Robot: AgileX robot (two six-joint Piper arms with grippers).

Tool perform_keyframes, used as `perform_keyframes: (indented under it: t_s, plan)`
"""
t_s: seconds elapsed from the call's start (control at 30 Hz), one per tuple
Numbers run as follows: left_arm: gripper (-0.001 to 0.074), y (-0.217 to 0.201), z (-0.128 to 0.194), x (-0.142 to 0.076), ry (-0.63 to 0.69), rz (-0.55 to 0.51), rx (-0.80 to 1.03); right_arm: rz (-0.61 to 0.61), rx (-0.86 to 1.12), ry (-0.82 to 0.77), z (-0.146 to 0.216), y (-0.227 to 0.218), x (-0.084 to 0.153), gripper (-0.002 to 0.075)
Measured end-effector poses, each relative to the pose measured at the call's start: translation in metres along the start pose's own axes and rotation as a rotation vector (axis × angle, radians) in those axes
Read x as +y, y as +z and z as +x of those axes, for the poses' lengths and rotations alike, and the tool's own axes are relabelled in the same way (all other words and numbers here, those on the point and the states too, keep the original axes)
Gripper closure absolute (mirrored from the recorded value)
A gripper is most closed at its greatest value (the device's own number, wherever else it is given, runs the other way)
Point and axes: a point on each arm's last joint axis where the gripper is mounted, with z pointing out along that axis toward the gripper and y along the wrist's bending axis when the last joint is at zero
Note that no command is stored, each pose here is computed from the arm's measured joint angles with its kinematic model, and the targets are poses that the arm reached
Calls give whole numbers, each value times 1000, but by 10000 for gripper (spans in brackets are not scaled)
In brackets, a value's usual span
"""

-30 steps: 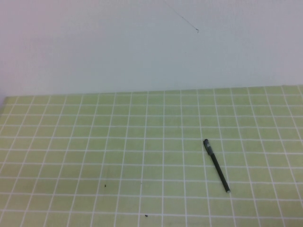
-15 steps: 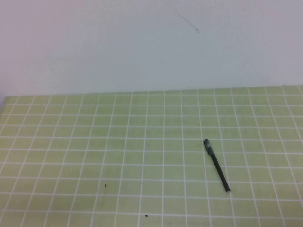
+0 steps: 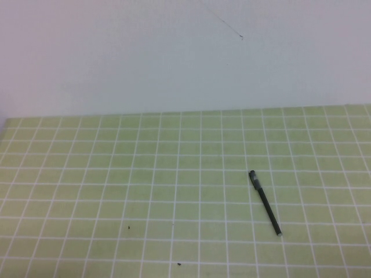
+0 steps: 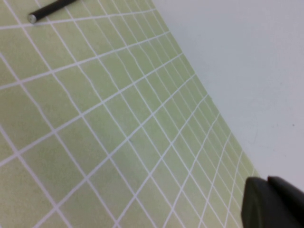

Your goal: Cap the pen

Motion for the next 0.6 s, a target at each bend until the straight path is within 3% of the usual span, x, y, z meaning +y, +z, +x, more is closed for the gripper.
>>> perform_keyframes:
  t_s: [0.6]
  plan:
    - [735, -1, 1, -4, 22, 63, 24, -2, 1, 0, 0, 0, 0, 729]
